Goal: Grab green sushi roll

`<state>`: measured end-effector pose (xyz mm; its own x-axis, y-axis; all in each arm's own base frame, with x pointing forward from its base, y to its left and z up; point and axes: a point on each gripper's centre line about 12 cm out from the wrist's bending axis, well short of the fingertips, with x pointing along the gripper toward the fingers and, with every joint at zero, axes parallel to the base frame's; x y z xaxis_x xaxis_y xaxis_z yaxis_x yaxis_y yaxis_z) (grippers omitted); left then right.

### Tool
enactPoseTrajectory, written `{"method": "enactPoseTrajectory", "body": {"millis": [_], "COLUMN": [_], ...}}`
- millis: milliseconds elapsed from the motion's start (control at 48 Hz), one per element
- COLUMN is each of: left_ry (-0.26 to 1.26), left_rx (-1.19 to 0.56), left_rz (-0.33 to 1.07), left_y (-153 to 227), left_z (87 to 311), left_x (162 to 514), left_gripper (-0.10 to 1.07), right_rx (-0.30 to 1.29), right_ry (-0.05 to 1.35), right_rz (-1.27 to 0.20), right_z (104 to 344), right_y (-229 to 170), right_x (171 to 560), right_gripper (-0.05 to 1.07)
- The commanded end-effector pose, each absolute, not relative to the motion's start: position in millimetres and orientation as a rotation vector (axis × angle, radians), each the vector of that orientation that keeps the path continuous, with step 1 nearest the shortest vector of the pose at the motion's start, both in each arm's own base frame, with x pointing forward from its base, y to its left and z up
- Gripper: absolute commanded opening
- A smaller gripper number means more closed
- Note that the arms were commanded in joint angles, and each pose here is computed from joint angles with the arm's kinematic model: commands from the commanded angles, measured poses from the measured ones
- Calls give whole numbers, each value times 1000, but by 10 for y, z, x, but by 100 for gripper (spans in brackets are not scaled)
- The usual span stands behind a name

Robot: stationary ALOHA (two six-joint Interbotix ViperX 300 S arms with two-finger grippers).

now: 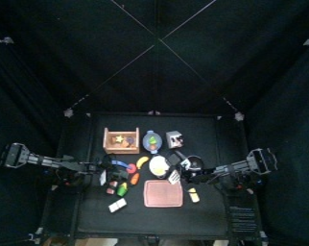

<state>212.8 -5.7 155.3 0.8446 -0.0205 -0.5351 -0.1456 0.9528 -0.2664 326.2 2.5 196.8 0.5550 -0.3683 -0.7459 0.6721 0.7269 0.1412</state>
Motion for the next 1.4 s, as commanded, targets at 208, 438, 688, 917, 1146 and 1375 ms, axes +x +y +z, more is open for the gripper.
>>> {"method": "enactPoseTrajectory", "body": {"millis": [208, 438, 688, 917, 1146, 1375], "left_ry": [662, 820, 926, 939, 963, 969], "left_rx": [-174, -89, 11, 43, 55, 77], "left_rz": [71, 73, 70, 63, 58, 38], "left_y": [46, 76, 95, 91, 82, 43], "left_z": [1456, 1356, 1354, 1366, 1323, 1306], "left_x": [2289, 2402, 2421, 2422, 2380, 2367], "left_gripper": [83, 83, 86, 97, 99, 99], "right_rx": [503, 507, 512, 511, 509, 505], "right_ry": [706, 726, 738, 746, 756, 763], "right_rz": [-566, -546, -542, -544, -549, -555], "right_z": [1996, 1896, 1844, 1816, 1781, 1754], "right_y": [63, 67, 68, 71, 63, 54], "right_x": [3114, 3063, 3041, 3046, 3024, 3029], "right_gripper": [88, 88, 88, 88, 88, 88]}}
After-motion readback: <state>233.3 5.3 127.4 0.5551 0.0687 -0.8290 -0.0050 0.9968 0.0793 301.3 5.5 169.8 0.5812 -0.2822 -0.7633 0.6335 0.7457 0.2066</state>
